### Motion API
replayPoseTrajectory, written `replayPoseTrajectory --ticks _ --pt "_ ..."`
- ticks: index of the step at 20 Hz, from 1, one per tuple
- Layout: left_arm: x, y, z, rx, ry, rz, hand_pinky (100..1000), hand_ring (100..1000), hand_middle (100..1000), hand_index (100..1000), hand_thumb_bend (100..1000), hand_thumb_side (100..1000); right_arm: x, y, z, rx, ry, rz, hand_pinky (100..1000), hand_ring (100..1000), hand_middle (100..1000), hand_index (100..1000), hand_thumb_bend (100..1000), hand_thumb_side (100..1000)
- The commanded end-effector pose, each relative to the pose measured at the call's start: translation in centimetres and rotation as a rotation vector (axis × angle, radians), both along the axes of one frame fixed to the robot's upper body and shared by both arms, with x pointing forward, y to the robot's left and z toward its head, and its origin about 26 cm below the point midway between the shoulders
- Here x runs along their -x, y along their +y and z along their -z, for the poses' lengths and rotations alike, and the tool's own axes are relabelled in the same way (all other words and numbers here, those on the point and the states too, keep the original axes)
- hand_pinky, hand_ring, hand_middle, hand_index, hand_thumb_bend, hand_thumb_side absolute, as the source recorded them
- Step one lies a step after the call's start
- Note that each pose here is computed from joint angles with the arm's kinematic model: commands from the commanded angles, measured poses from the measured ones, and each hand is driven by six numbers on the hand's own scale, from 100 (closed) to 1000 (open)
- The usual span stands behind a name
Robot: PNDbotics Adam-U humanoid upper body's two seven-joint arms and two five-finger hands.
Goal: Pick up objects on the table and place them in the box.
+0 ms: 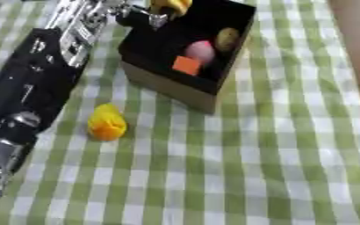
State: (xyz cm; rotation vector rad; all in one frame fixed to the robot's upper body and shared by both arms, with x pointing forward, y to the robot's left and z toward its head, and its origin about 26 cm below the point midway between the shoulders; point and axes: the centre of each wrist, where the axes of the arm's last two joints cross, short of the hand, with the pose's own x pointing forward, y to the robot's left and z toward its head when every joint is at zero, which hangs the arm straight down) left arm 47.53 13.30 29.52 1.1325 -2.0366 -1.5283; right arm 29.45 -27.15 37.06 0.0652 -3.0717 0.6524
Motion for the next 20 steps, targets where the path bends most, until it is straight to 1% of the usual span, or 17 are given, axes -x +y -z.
replayPoseTrajectory --ticks 1,3,4,5,6,7,8,9,11,12,14,16,17,18,20 --pt "-0.1 -0.3 -1.2 -0.008 -0.067 -0.023 762 640 614 632 100 134 0.6 0.3 -0.8 0.012 -0.032 -0.021 827 834 595 844 100 544" --pt "-0.2 -0.3 -0.9 -0.02 -0.075 -0.041 768 648 620 643 133 148 0.6 0.4 -0.9 0.013 -0.033 -0.027 827 834 595 844 100 545" --pt "-0.3 -0.3 -0.8 -0.029 -0.077 -0.048 781 671 642 681 222 175 0.6 0.4 -0.9 0.012 -0.033 -0.028 827 834 595 843 100 545" --pt "-0.4 -0.2 -0.6 -0.036 -0.081 -0.054 790 687 658 701 244 211 0.6 0.4 -0.9 0.013 -0.032 -0.029 827 835 595 843 100 545" --pt "-0.4 -0.2 -0.6 -0.041 -0.086 -0.059 817 741 712 800 312 275 0.6 0.4 -0.9 0.013 -0.03 -0.028 827 835 595 843 100 546" --pt "-0.4 0.0 -0.5 -0.044 -0.092 -0.062 830 761 734 828 343 312 0.6 0.4 -0.9 0.013 -0.029 -0.027 827 835 595 843 100 546" --pt "-0.5 0.1 -0.4 -0.045 -0.095 -0.066 856 806 780 886 405 376 0.6 0.3 -0.8 0.013 -0.027 -0.025 827 835 595 843 100 546" --pt "-0.5 0.2 -0.4 -0.046 -0.096 -0.07 879 842 815 914 462 435 0.6 0.3 -0.8 0.013 -0.026 -0.023 827 835 595 843 100 546" --pt "-0.6 0.5 -0.3 -0.047 -0.096 -0.077 900 872 840 939 530 487 0.6 0.2 -0.8 0.014 -0.024 -0.021 827 835 594 843 100 545" --pt "-0.6 0.6 -0.2 -0.046 -0.093 -0.079 902 878 845 940 557 514 0.6 0.2 -0.7 0.015 -0.022 -0.02 827 835 594 843 100 545" --pt "-0.7 0.7 0.0 -0.043 -0.08 -0.074 904 882 850 941 570 538 0.6 0.2 -0.7 0.018 -0.019 -0.016 827 836 594 843 100 545" --pt "-0.7 0.8 -0.1 -0.032 -0.082 -0.057 901 884 853 941 590 580 0.5 0.1 -0.6 0.021 -0.015 -0.014 827 836 594 843 100 546" --pt "-0.6 0.9 -0.2 -0.016 -0.091 -0.049 899 885 856 943 598 584 0.5 0.1 -0.6 0.021 -0.013 -0.013 827 836 595 843 100 546" --pt "-0.5 1.0 -0.4 0.006 -0.103 -0.043 905 900 872 967 610 567 0.5 0.1 -0.6 0.02 -0.012 -0.012 827 836 595 843 100 545" --pt "-0.3 1.2 -0.8 0.062 -0.133 -0.033 900 898 862 964 633 568 0.5 0.0 -0.6 0.02 -0.013 -0.01 827 835 595 843 100 545"
